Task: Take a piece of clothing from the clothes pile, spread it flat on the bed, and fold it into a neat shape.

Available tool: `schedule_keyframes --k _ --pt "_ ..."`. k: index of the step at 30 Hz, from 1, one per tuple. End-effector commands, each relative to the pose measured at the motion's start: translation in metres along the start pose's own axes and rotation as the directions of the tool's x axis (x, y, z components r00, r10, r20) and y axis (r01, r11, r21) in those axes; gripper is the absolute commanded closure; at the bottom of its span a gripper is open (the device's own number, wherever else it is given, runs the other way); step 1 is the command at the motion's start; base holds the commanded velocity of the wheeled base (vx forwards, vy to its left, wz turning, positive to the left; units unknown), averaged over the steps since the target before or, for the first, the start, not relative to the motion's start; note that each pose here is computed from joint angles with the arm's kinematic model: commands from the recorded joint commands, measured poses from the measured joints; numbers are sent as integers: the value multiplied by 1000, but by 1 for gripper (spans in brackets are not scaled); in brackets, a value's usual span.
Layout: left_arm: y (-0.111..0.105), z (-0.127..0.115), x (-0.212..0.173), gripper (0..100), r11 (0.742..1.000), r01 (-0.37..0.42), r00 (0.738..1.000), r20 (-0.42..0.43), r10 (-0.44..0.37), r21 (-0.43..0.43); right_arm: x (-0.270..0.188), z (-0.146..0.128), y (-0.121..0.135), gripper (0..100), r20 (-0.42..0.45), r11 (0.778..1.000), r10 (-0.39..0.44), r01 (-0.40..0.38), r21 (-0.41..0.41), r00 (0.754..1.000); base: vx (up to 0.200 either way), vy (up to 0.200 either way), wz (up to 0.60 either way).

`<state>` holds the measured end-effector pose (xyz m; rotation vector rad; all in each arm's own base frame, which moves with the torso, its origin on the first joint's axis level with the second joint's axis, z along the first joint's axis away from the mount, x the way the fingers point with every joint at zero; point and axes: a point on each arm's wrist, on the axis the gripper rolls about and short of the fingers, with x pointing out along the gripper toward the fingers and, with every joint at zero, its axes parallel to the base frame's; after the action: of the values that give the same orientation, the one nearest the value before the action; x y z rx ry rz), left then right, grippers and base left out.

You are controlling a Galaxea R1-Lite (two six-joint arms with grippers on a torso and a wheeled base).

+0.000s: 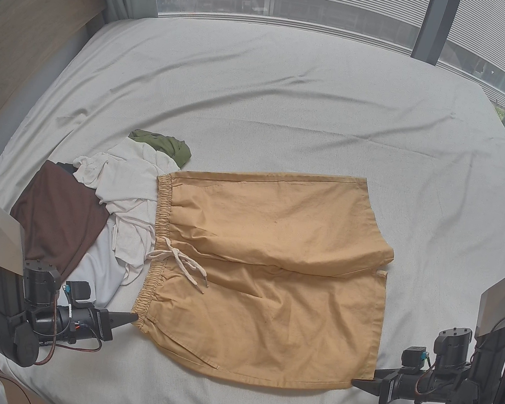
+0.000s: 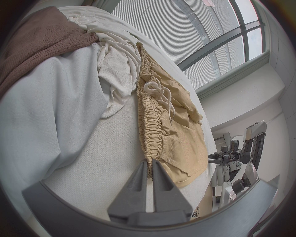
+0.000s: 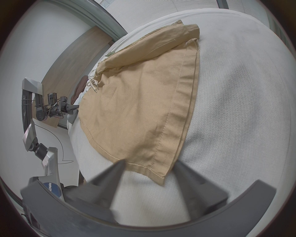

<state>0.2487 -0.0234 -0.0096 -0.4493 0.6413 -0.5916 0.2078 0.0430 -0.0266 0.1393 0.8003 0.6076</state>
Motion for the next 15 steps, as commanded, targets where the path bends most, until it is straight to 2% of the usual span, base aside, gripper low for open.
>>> schedule_keyframes --k 1,7,15 --pt "0 0 0 100 1000 0 1000 2 0 0 -1 -5 1 100 -22 1000 3 -3 12 1000 0 0 0" --pt "-1 0 -2 100 1000 7 1000 0 -7 -8 -2 -4 1 100 -21 1000 3 -3 11 1000 0 0 0" --pt "-8 -9 -14 100 999 22 999 -39 -23 -30 -15 2 16 100 -39 1000 27 -27 -11 999 0 0 0"
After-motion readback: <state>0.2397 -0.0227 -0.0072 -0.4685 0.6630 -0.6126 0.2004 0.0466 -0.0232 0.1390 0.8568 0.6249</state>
